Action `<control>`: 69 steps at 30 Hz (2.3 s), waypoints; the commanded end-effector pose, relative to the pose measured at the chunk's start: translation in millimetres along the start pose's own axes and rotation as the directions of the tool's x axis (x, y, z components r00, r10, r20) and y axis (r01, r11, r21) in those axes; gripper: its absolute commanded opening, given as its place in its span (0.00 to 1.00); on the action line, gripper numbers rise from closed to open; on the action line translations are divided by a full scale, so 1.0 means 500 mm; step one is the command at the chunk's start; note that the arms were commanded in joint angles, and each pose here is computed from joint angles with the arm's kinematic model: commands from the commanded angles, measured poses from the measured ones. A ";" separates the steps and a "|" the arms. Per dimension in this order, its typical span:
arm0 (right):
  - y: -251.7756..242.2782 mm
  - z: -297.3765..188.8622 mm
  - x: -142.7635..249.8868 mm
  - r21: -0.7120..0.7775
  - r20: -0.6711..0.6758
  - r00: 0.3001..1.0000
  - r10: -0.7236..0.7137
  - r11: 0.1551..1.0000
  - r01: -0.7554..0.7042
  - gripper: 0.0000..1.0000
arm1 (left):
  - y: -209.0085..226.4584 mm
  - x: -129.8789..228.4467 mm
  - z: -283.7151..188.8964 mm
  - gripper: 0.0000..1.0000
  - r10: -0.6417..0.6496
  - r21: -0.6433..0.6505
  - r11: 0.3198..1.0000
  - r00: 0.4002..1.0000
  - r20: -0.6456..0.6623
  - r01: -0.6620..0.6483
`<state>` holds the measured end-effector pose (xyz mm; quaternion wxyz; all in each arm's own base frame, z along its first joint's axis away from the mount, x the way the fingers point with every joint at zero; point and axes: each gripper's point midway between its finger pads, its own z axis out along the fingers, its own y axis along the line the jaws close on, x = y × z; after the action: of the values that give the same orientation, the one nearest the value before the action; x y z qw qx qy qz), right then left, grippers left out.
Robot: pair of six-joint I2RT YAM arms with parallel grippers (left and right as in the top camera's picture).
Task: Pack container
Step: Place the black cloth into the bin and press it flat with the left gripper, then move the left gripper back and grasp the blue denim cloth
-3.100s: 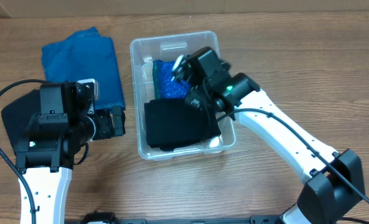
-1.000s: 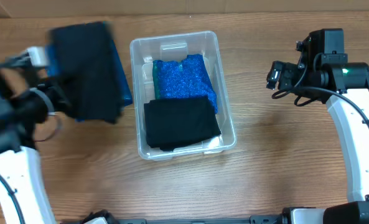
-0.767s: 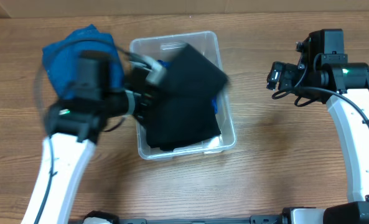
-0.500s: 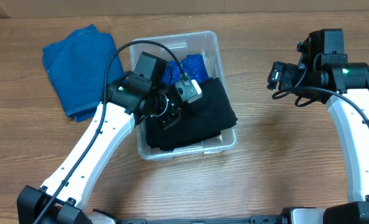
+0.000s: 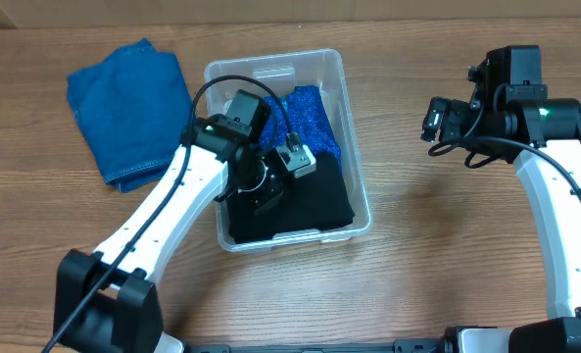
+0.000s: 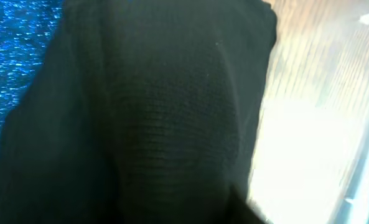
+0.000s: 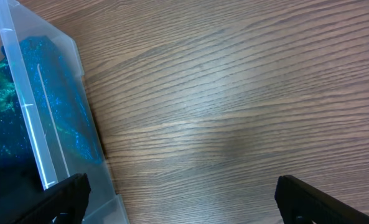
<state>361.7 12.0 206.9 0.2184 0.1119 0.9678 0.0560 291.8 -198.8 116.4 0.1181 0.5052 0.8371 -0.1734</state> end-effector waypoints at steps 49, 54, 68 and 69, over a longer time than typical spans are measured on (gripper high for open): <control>-0.004 -0.007 -0.001 0.009 0.005 1.000 0.004 1.000 -0.004 1.00 | 0.395 0.343 -0.384 1.00 -0.765 -0.212 0.115 0.223 0.604 0.971; -0.004 -0.007 -0.001 0.009 0.005 1.000 0.004 1.000 -0.004 1.00 | 0.558 0.487 -0.308 1.00 -0.778 -0.005 0.080 0.065 0.624 0.997; -0.005 -0.007 0.005 0.012 -0.006 1.000 -0.002 1.000 0.002 1.00 | 0.646 0.433 -0.066 0.24 -0.876 0.476 0.234 -0.029 0.482 0.848; -0.005 -0.007 0.005 0.012 -0.008 1.000 -0.002 1.000 0.002 1.00 | 0.638 0.407 -0.077 0.06 -0.879 0.515 0.267 -0.014 0.477 0.815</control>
<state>357.3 12.0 204.7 0.2087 0.1135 0.9698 0.0551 480.7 173.5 21.3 0.3089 -0.2448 0.8691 -0.2990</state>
